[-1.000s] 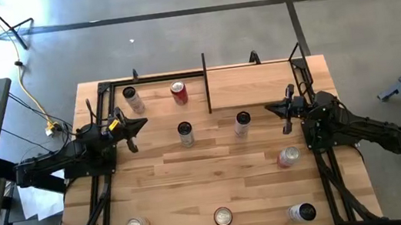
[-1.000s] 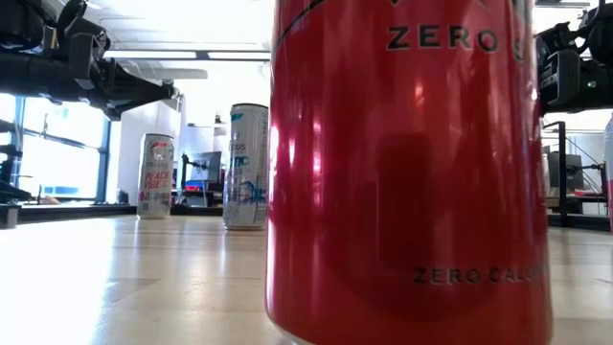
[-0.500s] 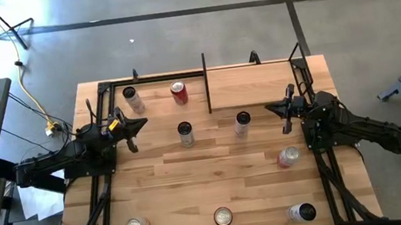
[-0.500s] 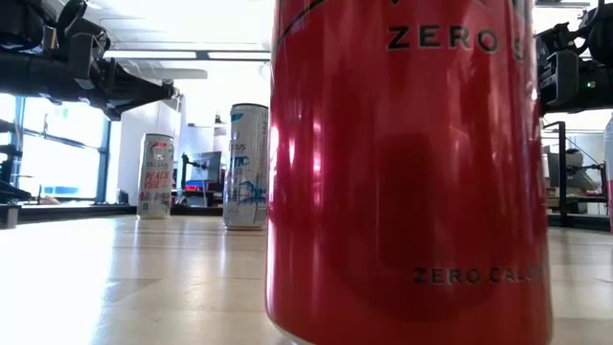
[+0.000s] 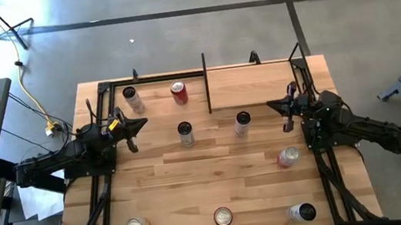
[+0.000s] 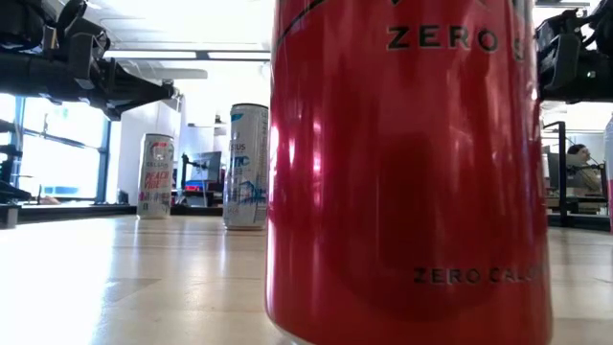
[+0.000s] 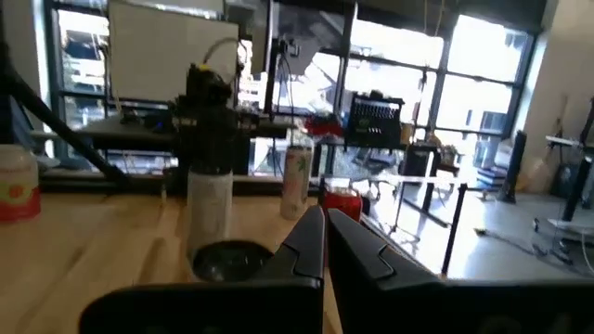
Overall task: Place canned beverage on shelf
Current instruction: Put the top pink soda can on the shelf
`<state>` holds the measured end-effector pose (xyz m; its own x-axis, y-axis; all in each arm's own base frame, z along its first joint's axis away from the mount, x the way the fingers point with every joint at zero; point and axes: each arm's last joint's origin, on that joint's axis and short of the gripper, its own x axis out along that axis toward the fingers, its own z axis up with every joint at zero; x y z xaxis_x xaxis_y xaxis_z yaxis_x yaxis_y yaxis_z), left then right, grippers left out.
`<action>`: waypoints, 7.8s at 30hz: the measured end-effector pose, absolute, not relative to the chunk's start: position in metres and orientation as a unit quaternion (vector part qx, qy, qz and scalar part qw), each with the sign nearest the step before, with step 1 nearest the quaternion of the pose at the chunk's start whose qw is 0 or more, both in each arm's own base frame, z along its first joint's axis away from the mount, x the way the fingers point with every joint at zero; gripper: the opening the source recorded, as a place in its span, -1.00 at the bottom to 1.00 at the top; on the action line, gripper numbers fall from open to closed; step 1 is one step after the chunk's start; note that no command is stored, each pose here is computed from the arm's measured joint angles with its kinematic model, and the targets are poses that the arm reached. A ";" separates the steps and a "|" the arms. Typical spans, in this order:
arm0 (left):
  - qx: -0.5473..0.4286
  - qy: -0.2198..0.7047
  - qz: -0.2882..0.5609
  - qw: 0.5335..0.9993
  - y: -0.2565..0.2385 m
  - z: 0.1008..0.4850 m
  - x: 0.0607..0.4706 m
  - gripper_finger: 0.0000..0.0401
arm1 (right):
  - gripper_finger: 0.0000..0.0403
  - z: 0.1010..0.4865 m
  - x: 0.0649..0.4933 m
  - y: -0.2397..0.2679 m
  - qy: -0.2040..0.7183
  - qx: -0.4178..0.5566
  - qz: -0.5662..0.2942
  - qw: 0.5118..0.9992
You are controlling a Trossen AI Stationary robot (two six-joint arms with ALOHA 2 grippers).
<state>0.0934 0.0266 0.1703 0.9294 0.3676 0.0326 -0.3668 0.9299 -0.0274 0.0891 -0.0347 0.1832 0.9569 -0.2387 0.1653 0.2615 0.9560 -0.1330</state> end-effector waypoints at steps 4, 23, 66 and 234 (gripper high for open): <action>-0.010 -0.018 0.187 0.982 0.027 0.170 0.093 -0.98 | -1.00 0.193 0.087 -0.033 -0.128 -0.070 -0.105 0.984; -0.010 -0.018 0.187 0.982 0.027 0.170 0.093 -0.98 | -1.00 0.241 0.086 -0.033 -0.146 -0.001 -0.118 0.982; -0.010 -0.019 0.187 0.982 0.027 0.170 0.093 -0.98 | 0.32 0.398 0.219 0.000 0.529 0.257 -0.135 0.798; -0.010 -0.018 0.187 0.982 0.027 0.170 0.093 -0.98 | -0.11 0.306 0.183 0.115 0.700 0.010 -0.115 0.705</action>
<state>0.0934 0.0266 0.1702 0.9294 0.3676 0.0321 -0.3668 0.9299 -0.0274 0.1834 0.1151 0.3064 -0.0059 -0.1476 -0.9890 0.1761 0.9734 -0.1463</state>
